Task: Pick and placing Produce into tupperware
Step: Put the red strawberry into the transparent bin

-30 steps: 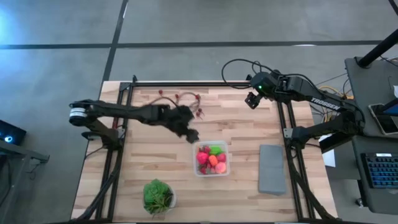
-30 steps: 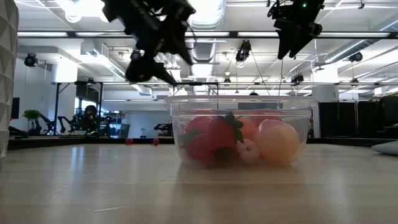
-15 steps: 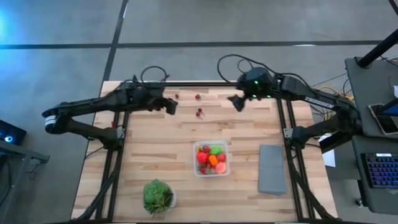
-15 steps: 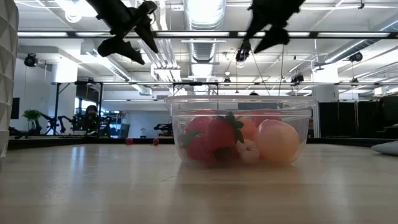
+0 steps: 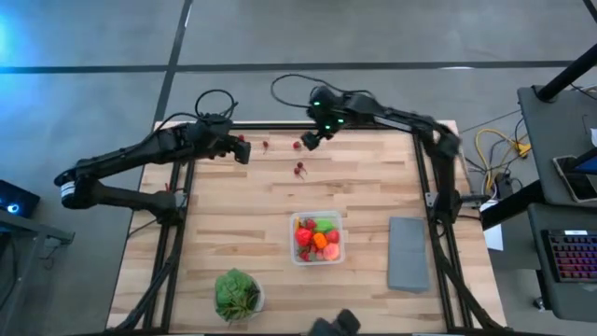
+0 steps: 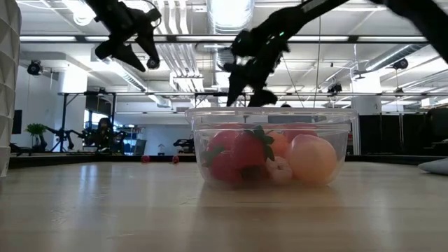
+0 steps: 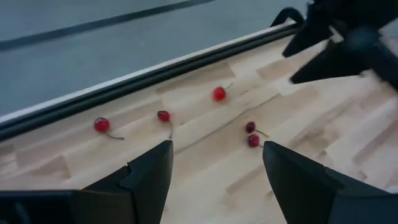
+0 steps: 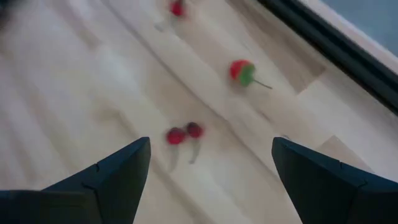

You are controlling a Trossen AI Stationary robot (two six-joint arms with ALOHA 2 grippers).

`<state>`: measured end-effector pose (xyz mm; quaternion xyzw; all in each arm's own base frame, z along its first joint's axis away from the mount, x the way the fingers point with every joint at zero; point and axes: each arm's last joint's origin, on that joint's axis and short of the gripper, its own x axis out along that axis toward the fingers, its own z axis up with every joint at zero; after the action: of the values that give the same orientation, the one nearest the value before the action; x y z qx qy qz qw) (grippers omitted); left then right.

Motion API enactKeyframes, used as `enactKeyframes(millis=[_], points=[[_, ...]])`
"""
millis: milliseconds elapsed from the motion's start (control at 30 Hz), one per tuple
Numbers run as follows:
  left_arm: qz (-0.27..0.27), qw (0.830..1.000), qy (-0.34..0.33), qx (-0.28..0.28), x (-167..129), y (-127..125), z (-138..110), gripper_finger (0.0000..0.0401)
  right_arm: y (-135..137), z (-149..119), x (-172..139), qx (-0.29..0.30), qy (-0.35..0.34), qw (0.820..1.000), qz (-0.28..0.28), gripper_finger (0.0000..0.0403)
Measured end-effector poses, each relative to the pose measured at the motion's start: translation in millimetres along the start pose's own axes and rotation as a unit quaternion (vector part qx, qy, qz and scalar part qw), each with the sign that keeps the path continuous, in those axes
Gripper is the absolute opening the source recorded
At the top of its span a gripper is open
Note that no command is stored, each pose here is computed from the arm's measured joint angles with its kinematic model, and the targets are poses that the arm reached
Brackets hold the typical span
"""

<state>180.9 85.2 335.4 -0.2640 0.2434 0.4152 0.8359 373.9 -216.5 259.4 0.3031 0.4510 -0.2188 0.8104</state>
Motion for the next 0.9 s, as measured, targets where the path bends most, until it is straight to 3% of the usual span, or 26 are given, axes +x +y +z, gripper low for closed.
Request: enactKeyframes(millis=[200,400,633,900], points=[[0.020,1.000,0.016,0.010,12.8,5.3,-8.0,0.0235,-1.1,28.4,31.3,-0.047,0.043,0.995,-0.071,0.0327],[0.035,0.999,0.032,0.011,21.7,10.4,-16.7,0.0235,-2.3,48.6,54.5,-0.083,0.055,0.992,-0.079,0.0327],[0.031,0.999,0.040,0.008,23.8,11.8,-18.4,0.0235,-13.5,37.7,85.4,-0.058,0.110,0.989,-0.074,0.0327],[0.031,0.999,0.038,0.006,24.1,12.4,-17.5,0.0235,-11.3,47.8,91.3,-0.065,0.054,0.994,-0.069,0.0327]])
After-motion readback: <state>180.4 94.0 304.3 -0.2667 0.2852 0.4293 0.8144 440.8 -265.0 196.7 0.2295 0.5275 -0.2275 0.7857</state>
